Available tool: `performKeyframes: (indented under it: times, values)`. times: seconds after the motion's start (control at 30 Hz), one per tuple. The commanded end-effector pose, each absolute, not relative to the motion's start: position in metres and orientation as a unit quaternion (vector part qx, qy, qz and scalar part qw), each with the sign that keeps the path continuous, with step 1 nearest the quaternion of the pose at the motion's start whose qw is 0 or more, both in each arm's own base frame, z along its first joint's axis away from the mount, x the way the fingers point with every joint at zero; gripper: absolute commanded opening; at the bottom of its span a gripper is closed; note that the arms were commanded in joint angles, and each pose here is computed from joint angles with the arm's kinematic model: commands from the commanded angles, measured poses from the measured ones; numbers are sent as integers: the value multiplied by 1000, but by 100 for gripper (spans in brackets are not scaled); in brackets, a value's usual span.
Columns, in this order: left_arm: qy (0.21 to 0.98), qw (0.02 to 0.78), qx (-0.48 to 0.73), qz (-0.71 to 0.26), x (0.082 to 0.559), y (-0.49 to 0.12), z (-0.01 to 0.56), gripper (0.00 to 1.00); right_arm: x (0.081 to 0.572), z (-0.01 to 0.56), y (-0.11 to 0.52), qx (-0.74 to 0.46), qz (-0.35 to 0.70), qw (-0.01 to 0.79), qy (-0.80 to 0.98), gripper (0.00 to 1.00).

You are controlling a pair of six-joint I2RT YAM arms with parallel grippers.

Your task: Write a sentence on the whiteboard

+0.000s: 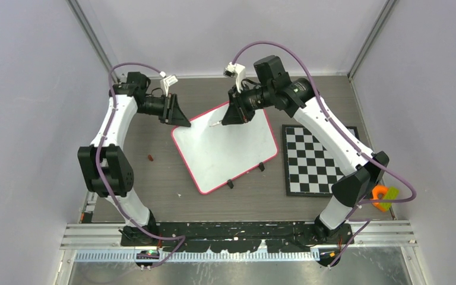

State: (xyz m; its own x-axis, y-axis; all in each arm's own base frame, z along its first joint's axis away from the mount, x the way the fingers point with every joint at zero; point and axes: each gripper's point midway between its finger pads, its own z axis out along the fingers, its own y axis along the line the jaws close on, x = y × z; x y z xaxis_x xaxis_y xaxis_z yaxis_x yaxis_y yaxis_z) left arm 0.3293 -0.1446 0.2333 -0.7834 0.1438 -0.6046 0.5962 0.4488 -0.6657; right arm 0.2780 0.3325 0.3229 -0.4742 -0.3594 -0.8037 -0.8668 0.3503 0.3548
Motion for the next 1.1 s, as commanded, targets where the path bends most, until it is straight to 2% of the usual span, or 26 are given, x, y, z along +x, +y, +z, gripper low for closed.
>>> performKeyframes:
  times: [0.0, 0.2, 0.4, 0.83, 0.87, 0.97, 1.07]
  values:
    - [797, 230, 276, -485, 323, -159, 242, 29, 263, 348, 328, -411, 419, 339, 735, 0]
    - [801, 185, 300, -484, 313, -163, 236, 0, 252, 345, 322, -415, 423, 326, 736, 0]
    - [796, 127, 333, -489, 290, -175, 228, 0, 238, 337, 321, -431, 437, 297, 732, 0]
    - [804, 88, 337, -482, 271, -201, 211, 0, 231, 324, 324, -426, 433, 288, 740, 0]
    - [808, 89, 334, -477, 274, -201, 209, 3, 232, 324, 325, -424, 432, 290, 741, 0]
    - [817, 118, 319, -466, 285, -196, 219, 26, 230, 322, 326, -420, 430, 294, 743, 0]
    - [815, 161, 301, -468, 293, -187, 244, 37, 232, 319, 326, -418, 413, 306, 750, 0]
